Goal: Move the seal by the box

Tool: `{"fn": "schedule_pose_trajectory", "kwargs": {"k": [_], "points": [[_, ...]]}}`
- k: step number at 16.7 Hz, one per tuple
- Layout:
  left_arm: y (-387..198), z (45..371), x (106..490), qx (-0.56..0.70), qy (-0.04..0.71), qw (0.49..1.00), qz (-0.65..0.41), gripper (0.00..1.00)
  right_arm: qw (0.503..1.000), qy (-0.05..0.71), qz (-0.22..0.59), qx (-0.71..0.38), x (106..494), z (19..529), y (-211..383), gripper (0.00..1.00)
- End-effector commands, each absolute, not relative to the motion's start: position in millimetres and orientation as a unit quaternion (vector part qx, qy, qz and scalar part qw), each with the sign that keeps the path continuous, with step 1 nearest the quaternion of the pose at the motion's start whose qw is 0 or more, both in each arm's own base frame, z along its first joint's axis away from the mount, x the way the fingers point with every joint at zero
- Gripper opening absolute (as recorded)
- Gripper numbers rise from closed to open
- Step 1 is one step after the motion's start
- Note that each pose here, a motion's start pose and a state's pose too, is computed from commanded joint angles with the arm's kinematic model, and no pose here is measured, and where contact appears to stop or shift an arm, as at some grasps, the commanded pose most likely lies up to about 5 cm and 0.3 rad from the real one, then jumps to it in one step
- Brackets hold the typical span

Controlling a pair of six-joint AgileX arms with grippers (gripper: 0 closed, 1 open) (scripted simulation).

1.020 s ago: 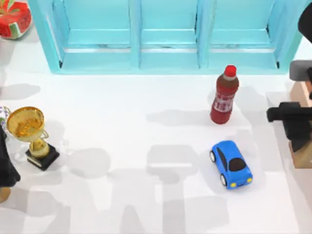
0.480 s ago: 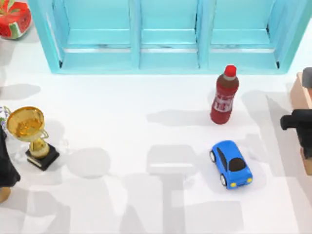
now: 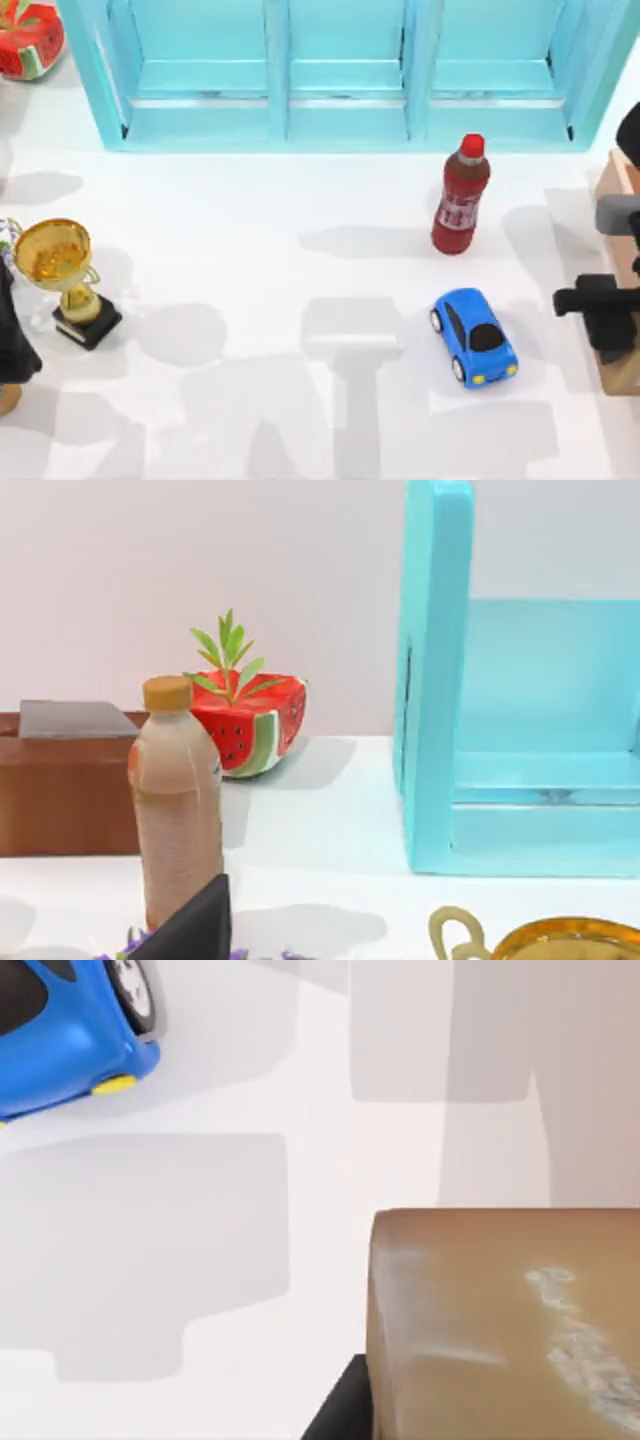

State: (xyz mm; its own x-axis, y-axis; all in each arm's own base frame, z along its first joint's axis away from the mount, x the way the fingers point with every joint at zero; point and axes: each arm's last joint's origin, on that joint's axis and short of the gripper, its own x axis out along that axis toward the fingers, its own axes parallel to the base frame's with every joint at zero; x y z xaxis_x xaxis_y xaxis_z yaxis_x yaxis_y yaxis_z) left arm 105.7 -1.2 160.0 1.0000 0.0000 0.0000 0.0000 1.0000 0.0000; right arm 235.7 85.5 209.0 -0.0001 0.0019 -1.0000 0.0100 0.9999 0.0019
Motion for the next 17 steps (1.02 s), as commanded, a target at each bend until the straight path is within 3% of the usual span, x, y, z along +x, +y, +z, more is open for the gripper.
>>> {"fn": "schedule_pose_trajectory", "kwargs": {"k": [4,17], "points": [[-1.2,160.0,105.7,0.0,0.0,1.0,0.0,1.0,0.707,0.707,-0.003,0.004,235.7,208.6,85.6,0.0],[-1.2,160.0,105.7,0.0,0.0,1.0,0.0,1.0,0.707,0.707,-0.003,0.004,235.7,208.6,85.6,0.98]]}}
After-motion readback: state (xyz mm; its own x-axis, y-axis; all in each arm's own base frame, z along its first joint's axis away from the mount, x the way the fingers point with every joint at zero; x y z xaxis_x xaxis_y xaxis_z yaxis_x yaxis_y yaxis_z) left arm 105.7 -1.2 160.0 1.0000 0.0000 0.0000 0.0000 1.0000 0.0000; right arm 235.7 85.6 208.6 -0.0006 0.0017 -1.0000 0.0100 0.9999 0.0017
